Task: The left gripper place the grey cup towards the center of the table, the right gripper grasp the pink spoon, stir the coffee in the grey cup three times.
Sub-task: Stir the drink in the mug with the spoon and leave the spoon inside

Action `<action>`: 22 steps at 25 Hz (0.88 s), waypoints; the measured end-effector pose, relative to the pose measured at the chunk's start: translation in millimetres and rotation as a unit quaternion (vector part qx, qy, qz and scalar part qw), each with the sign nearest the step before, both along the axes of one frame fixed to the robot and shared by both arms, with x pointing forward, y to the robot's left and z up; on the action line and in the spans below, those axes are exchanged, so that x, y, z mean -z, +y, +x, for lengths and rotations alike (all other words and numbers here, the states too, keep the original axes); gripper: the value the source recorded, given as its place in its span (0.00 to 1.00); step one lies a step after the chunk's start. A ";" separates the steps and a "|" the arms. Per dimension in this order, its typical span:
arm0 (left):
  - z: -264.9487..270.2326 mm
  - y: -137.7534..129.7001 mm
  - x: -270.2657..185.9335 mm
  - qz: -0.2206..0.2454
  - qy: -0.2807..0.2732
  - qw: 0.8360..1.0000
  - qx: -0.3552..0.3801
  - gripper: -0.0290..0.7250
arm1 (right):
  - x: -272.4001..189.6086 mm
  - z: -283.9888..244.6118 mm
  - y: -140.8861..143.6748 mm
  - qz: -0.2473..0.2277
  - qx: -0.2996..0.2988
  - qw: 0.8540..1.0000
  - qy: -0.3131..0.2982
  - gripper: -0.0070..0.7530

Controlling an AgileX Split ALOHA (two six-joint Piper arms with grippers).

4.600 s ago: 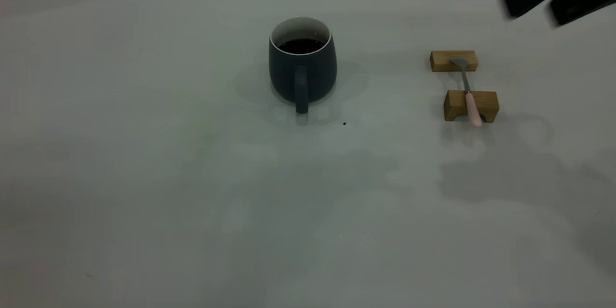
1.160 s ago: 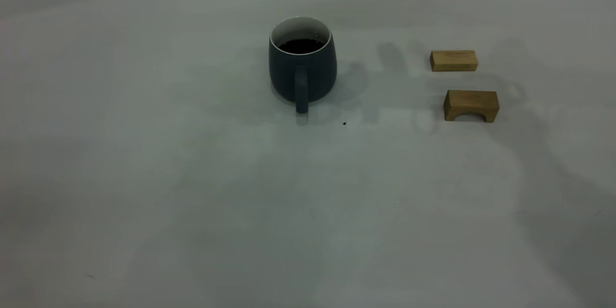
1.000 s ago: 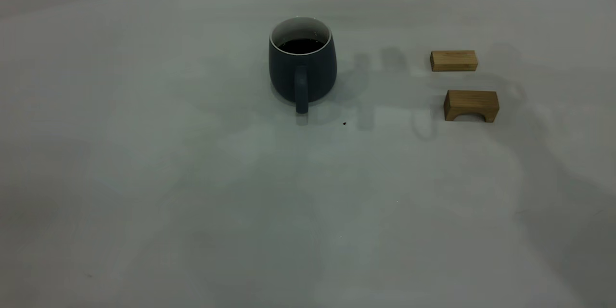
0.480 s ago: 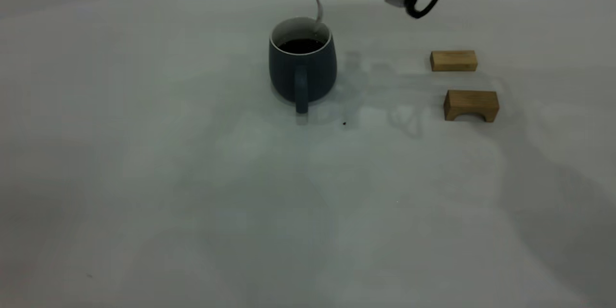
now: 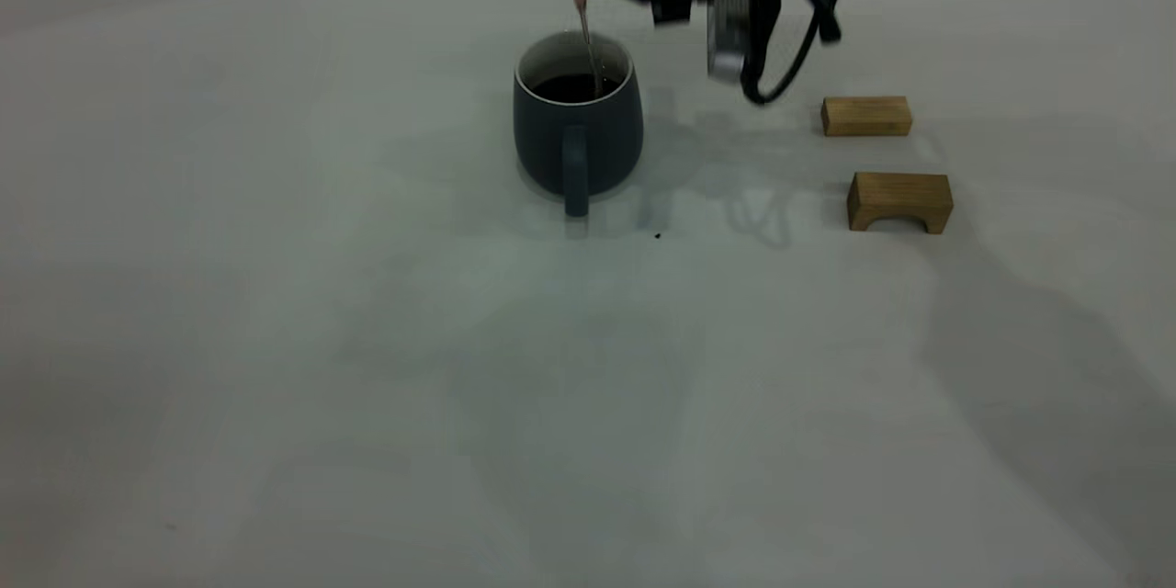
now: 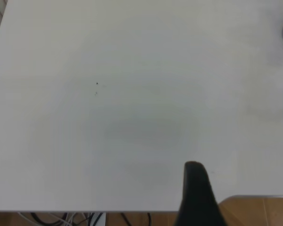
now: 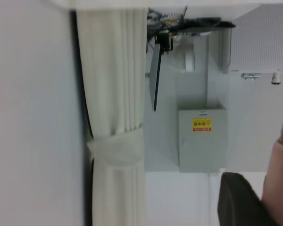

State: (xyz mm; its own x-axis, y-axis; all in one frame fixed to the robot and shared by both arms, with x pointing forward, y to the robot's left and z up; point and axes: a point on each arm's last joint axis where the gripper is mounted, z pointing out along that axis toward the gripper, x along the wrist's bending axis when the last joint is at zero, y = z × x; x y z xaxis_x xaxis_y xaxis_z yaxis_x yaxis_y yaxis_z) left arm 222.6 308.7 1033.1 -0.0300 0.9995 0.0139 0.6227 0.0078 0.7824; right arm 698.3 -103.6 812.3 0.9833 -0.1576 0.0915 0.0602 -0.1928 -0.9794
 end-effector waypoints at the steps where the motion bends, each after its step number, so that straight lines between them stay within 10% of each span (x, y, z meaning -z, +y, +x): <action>1: 0.0 0.0 0.0 0.000 0.000 1.000 0.000 0.79 | 5.8 -1.0 -0.2 -0.001 0.000 1.000 0.006 0.17; 14: 0.0 0.0 0.0 0.000 0.000 1.000 0.000 0.79 | 6.9 9.8 29.6 0.010 -0.026 0.999 -0.037 0.17; 22: 0.0 0.0 0.0 0.000 0.000 1.000 0.000 0.79 | 12.3 24.0 -6.6 -0.006 -0.002 0.999 -0.040 0.17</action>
